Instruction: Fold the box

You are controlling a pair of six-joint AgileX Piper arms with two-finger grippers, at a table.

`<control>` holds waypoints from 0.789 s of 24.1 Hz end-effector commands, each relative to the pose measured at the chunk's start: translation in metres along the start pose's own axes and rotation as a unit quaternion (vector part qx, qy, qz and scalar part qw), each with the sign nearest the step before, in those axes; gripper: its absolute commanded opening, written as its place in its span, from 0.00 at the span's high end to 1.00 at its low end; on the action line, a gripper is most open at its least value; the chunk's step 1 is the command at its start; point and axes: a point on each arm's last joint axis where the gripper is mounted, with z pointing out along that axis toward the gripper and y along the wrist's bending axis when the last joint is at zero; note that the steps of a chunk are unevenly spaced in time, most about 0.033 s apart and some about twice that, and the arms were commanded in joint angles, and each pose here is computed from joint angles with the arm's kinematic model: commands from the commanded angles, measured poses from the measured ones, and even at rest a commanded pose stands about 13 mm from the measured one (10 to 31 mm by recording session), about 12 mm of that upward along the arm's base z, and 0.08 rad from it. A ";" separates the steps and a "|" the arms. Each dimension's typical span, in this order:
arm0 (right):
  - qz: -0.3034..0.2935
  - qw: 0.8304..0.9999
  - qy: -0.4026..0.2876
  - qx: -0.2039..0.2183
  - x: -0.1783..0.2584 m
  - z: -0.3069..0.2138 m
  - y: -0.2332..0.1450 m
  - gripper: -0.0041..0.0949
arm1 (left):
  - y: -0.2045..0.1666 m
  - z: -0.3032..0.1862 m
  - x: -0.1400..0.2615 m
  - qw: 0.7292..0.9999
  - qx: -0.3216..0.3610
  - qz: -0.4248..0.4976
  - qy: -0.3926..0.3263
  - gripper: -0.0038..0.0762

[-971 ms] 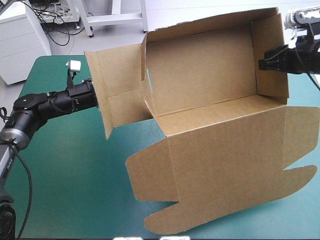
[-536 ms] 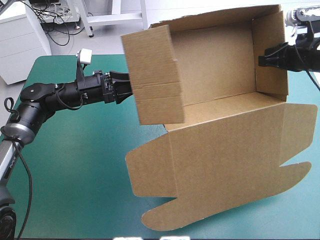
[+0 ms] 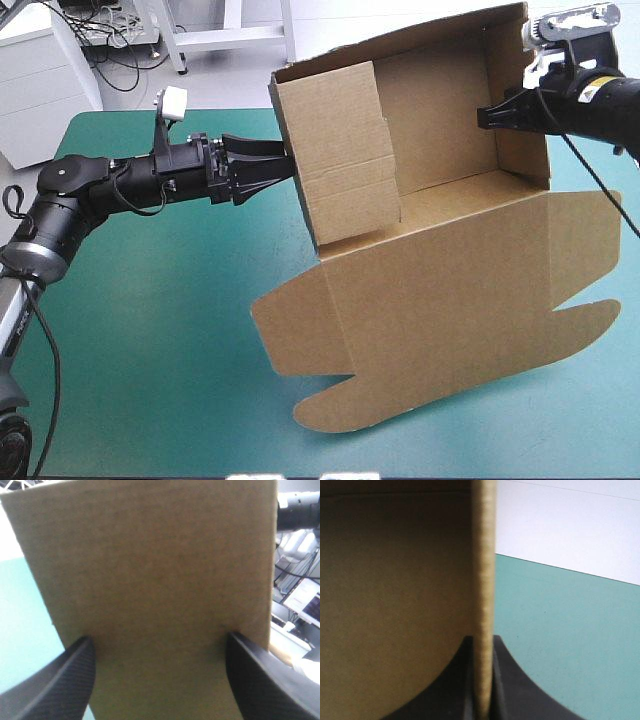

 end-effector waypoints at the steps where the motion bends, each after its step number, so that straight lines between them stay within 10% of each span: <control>1: 0.023 0.997 -0.065 -0.016 -0.015 -0.009 0.015 0.97 | -0.027 0.001 -0.015 0.999 0.018 0.027 -0.015 0.30; 19: 0.025 0.996 -0.058 -0.058 -0.016 0.028 0.055 0.97 | -0.054 0.044 -0.027 0.996 -0.041 0.083 0.001 0.30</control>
